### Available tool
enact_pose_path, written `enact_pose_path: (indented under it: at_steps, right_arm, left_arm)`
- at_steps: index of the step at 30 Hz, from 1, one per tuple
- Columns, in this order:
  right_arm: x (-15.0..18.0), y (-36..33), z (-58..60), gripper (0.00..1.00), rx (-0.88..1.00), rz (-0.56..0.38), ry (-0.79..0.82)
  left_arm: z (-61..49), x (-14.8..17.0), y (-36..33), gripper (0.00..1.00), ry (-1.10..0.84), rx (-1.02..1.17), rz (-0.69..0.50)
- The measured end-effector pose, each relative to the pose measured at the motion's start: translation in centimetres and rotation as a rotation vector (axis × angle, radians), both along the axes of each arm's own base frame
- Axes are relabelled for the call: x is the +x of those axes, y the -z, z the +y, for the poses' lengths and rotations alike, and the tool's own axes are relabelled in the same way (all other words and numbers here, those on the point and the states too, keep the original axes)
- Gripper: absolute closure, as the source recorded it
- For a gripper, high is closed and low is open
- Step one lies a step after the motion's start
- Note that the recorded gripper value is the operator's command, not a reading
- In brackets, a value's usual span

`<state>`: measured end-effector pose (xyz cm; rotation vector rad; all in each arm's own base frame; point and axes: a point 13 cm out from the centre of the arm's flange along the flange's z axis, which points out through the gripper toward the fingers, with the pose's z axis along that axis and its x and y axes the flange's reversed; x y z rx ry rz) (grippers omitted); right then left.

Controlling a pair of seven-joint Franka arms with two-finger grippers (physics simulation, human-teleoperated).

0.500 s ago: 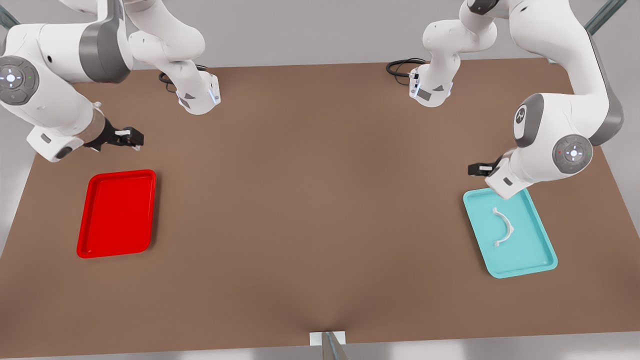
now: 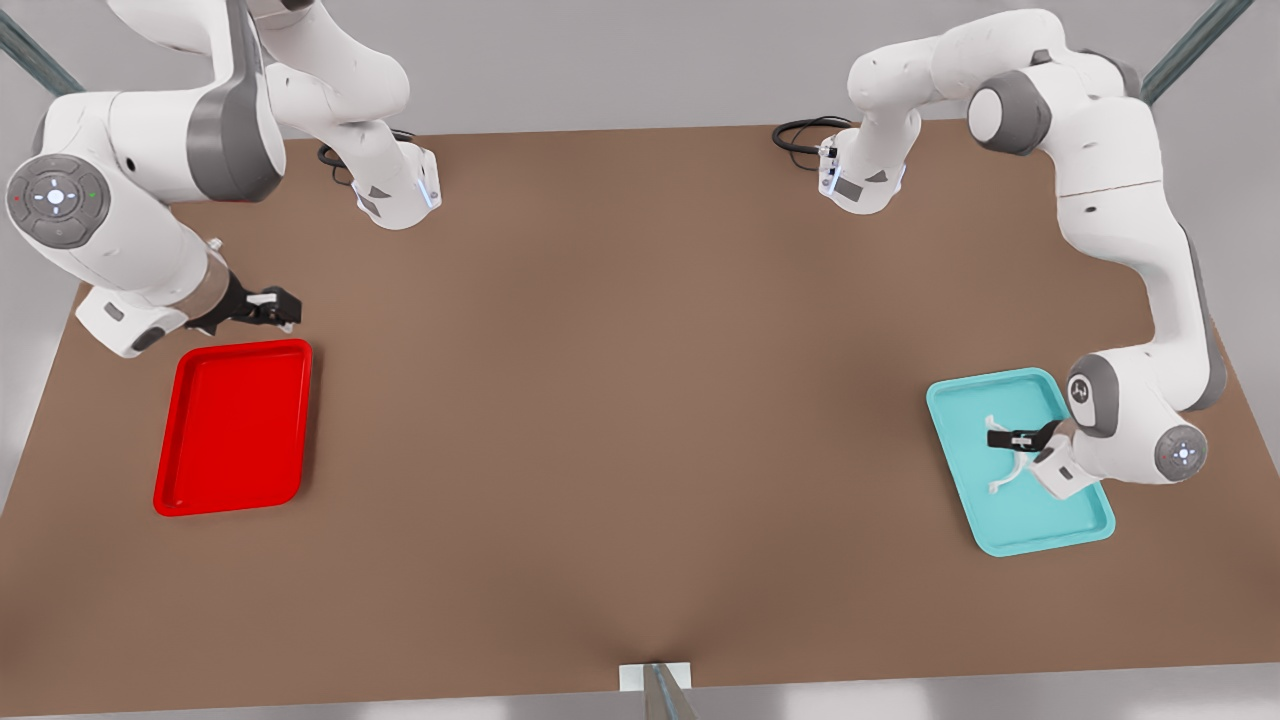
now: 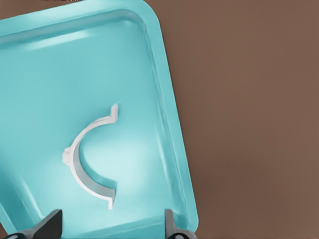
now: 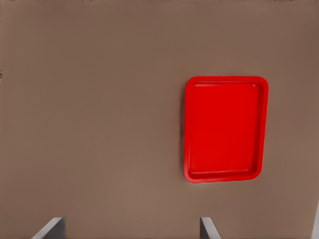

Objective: Take the drainage pipe clamp from the left arm, pass it to the right arm, and place it in the plate on the right side

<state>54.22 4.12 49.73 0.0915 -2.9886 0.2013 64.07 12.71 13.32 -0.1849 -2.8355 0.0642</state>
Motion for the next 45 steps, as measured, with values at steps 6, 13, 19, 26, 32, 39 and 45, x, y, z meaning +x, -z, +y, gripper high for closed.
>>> enact_pose_path:
  at_steps: [6, 13, 19, 26, 32, 39, 45]
  right_arm:
    - [0.6, 0.0, -0.2, 0.0, 0.003, -0.023, 0.003]
    - [0.9, 0.1, 0.0, 0.0, 0.004, -0.032, 0.0]
    - [1.0, 0.3, 0.0, 0.0, 0.004, -0.032, 0.001]
    - [1.0, 0.6, 0.1, 0.0, 0.002, -0.027, -0.001]
    - [1.1, 0.8, 0.1, 0.0, 0.003, -0.022, -0.003]
    - [1.0, 1.2, 0.1, 0.0, 0.002, -0.013, -0.008]
    - [1.0, 1.2, 0.0, 0.0, 0.002, -0.012, -0.011]
  left_arm:
    - [1.6, 2.1, 3.8, 0.0, 0.251, -0.056, -0.089]
    - [4.1, 2.9, 7.5, 0.0, 0.478, -0.074, -0.159]
    - [4.3, 2.8, 9.3, 0.0, 0.629, -0.086, -0.196]
    - [4.2, 3.2, 9.3, 0.44, 0.756, -0.097, -0.215]
    - [3.8, 2.9, 9.3, 0.49, 0.829, -0.123, -0.202]
    - [3.7, 2.6, 9.4, 0.55, 0.885, -0.143, -0.19]
    - [3.7, 2.5, 9.4, 0.71, 0.917, -0.153, -0.187]
